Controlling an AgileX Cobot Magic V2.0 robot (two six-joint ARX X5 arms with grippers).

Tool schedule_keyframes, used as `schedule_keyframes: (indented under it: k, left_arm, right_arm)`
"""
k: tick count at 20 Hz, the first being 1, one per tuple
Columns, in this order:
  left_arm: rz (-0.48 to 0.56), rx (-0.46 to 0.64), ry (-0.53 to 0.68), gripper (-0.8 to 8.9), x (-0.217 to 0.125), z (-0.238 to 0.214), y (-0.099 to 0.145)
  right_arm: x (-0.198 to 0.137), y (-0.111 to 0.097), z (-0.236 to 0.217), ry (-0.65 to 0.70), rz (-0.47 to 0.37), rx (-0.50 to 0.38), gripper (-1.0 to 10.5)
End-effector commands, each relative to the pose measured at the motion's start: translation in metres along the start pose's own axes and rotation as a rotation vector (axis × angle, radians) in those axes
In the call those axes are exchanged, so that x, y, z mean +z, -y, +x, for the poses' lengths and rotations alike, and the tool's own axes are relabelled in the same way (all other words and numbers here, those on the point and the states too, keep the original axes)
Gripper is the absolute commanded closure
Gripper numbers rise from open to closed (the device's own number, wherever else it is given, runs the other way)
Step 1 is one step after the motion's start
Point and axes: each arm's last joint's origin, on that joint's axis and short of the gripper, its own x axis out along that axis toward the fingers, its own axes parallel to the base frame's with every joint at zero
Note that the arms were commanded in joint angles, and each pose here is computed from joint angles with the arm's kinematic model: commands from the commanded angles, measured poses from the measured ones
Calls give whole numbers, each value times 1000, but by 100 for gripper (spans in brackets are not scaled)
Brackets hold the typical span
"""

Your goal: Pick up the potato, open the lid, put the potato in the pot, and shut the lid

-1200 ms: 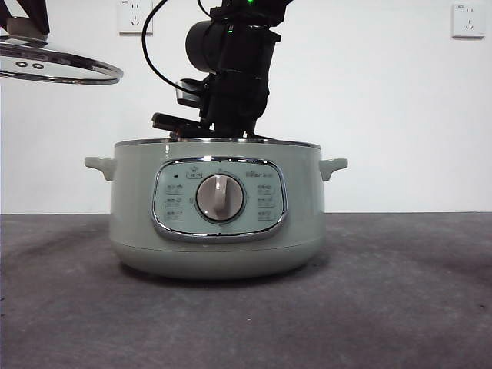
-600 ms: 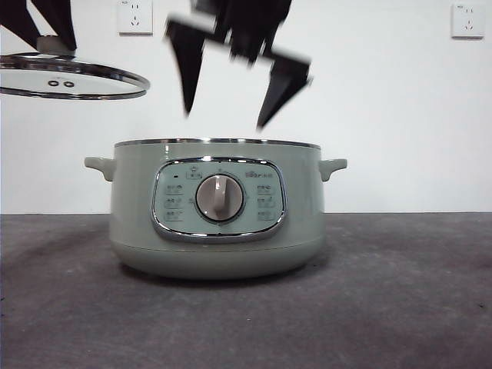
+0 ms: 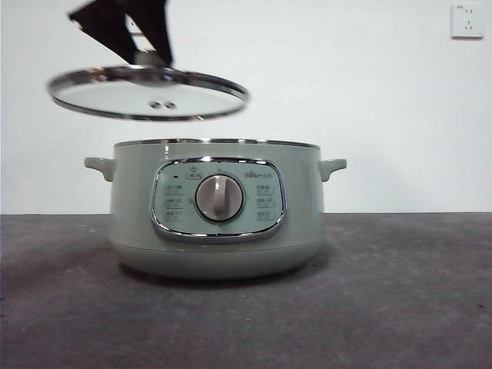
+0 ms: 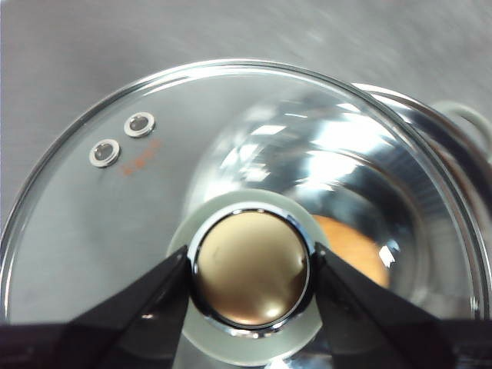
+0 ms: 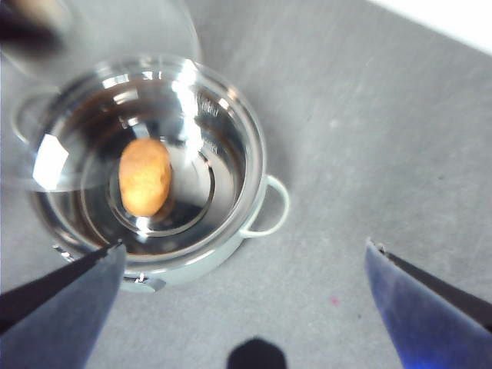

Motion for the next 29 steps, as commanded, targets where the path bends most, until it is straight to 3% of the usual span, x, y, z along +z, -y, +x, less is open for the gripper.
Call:
schedule_keyframes:
  k: [1,7,13,21,29]
  left_arm:
    - [34,-45,38,826,7,6,20]
    - [101,-107,-25,826,8,37,53]
    - [92,-119,-68,826,6,55,58]
    - [91,-95,-112,826,2,65,58]
    - [124,-86,-162,826,-1,96,59]
  right_arm:
    - [-15,5,-16,-5,-7,0,257]
    - [-68,15,-37,-34,-5,12,257]
    - [-112,22,-51,-38,26,52,257]
    - [-123,28,-70,23,90,61,257]
    - [-123,28,-70,22,89,60,257]
